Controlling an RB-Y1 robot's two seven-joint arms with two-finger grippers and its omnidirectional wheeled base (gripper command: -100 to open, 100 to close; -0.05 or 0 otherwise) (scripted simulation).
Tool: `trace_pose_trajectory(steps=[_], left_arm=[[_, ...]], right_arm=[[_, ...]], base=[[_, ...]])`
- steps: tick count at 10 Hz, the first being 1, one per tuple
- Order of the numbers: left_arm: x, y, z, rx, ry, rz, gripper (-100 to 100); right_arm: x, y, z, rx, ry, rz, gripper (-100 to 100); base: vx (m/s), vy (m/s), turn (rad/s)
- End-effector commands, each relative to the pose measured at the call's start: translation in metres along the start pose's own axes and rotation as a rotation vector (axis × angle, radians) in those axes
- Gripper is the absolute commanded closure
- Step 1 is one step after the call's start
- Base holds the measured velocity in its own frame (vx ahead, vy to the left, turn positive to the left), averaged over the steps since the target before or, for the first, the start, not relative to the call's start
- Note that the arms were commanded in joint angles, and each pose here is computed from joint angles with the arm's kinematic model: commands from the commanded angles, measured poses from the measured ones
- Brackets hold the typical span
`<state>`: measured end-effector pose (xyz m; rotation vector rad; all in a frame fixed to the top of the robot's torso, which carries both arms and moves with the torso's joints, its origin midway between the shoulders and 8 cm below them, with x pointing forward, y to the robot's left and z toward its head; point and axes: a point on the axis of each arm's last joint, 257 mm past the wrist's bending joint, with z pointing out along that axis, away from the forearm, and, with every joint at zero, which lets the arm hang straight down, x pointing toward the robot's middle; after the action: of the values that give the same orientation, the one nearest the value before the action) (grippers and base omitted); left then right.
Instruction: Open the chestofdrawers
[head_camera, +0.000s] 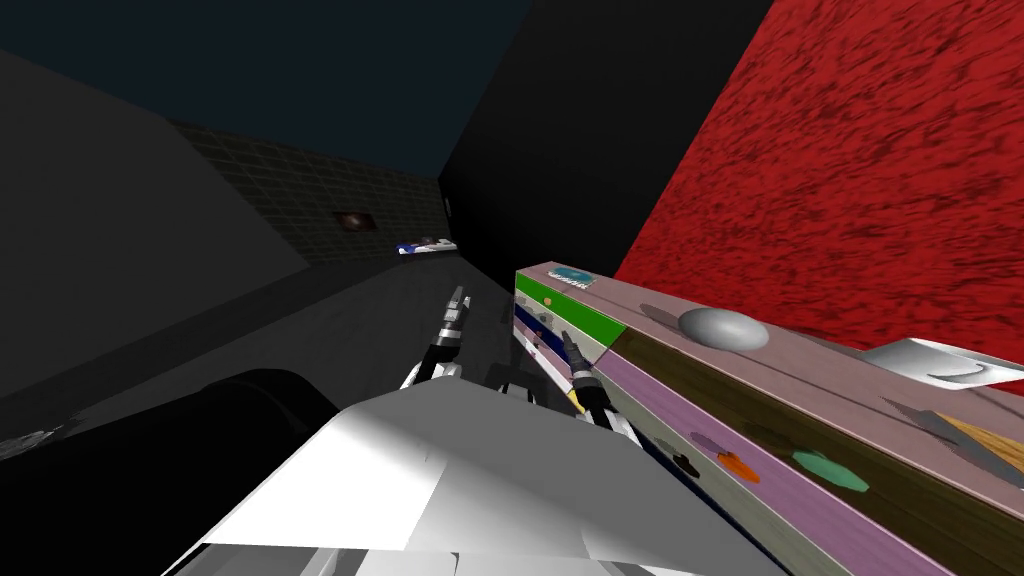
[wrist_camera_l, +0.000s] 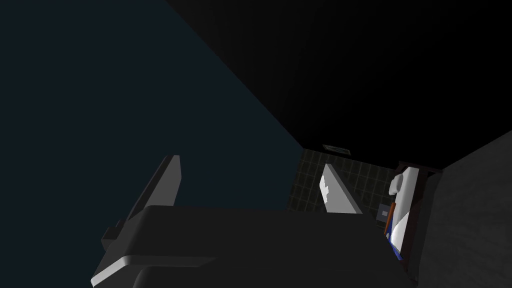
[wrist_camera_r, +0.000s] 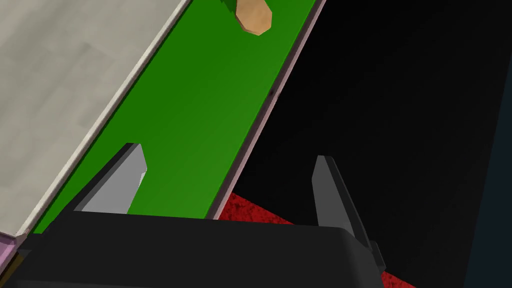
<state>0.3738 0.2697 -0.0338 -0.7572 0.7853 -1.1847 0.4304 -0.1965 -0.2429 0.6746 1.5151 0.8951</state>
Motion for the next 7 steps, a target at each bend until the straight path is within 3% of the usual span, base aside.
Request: trace_pose_trajectory(steps=[1, 5, 6, 7], left_arm=[[0.0, 0.0, 0.0, 0.0, 0.0, 0.0, 0], [0.0, 0.0, 0.0, 0.0, 0.0, 0.0, 0], [0.0, 0.0, 0.0, 0.0, 0.0, 0.0, 0], [0.0, 0.0, 0.0, 0.0, 0.0, 0.0, 0]], right_arm=[[0.032, -0.033, -0.002, 0.107, 0.06, -0.07, -100], [0.065, -0.085, -0.008, 0.251, 0.14, -0.178, -100], [0.071, -0.103, -0.014, 0.297, 0.155, -0.181, -100], [0.072, -0.107, -0.016, 0.307, 0.158, -0.181, -100]], base=[[0.027, 0.084, 0.161], [0.024, 0.078, 0.12], [0.032, 0.061, 0.088], [0.008, 0.028, -0.003]])
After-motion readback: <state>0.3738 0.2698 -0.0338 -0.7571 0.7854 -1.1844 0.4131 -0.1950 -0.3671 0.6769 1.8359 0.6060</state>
